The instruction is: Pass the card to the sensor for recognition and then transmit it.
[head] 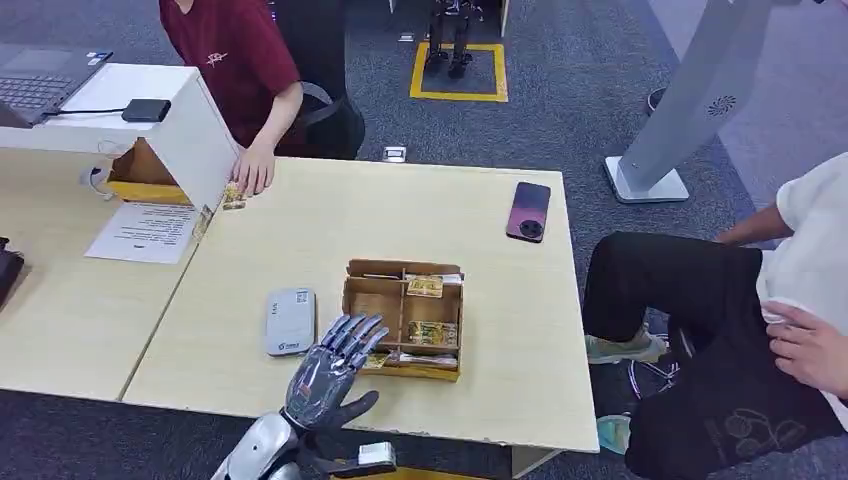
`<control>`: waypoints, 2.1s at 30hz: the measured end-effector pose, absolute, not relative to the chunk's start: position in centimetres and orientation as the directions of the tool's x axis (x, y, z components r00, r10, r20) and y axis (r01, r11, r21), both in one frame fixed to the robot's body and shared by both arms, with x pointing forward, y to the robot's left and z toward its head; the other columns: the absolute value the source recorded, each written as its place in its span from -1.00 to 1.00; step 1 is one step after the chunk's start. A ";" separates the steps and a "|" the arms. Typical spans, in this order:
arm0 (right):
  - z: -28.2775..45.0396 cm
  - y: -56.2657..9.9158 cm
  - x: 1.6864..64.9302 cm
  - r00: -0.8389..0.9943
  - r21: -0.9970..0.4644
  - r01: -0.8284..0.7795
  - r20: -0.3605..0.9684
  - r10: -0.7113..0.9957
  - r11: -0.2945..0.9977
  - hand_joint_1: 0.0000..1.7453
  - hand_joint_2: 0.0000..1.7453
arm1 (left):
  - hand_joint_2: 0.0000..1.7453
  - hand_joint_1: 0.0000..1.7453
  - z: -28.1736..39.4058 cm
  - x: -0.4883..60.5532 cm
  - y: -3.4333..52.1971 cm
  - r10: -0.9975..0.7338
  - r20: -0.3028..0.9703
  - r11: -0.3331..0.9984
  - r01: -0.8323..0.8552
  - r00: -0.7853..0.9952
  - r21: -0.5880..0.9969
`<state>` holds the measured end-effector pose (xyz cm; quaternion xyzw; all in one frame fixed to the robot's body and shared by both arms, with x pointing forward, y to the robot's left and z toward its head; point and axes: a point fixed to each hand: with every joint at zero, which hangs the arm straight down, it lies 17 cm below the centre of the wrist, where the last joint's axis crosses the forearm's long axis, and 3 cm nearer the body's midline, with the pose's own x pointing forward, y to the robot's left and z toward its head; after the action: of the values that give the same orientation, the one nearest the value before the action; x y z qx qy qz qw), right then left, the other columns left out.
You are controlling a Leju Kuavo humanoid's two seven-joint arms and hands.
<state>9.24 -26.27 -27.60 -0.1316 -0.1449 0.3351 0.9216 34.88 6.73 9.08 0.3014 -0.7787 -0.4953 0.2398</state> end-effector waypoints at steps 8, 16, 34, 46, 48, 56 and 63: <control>-27.6 -26.2 9.3 0.732 -0.339 -0.579 0.182 0.656 0.741 -1.00 -1.00 | 1.00 -1.00 8.4 34.8 6.9 -0.712 0.056 0.300 -0.232 -0.700 0.925; -27.6 -26.2 9.4 0.730 -0.341 -0.579 0.187 0.657 0.740 -1.00 -1.00 | 1.00 -1.00 8.6 35.5 7.6 -0.734 0.050 0.291 -0.246 -0.678 0.924; -27.6 -26.2 9.4 0.730 -0.341 -0.579 0.187 0.657 0.740 -1.00 -1.00 | 1.00 -1.00 9.9 36.8 9.5 -0.781 0.049 0.290 -0.292 -0.623 0.911; -27.6 -26.2 9.4 0.730 -0.342 -0.579 0.187 0.657 0.740 -1.00 -1.00 | 1.00 1.00 10.4 37.0 10.1 -0.776 0.115 0.356 -0.280 -0.620 0.892; -27.6 -26.2 9.4 0.730 -0.342 -0.579 0.187 0.657 0.740 -1.00 -1.00 | 1.00 1.00 10.3 37.0 10.2 -0.778 0.132 0.367 -0.274 -0.615 0.889; -27.6 -26.2 9.4 0.729 -0.342 -0.579 0.187 0.658 0.740 -1.00 -1.00 | 1.00 1.00 9.2 36.9 10.5 -0.758 0.259 0.458 -0.206 -0.599 0.865; -27.6 -26.2 9.4 0.729 -0.342 -0.580 0.187 0.658 0.740 -1.00 -1.00 | 1.00 1.00 8.9 36.8 10.0 -0.753 0.269 0.460 -0.188 -0.601 0.868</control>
<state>9.37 -26.18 -27.57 -0.1311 -0.1496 0.3360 0.9206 36.83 10.01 8.88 0.2988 -0.7873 -0.4250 0.3321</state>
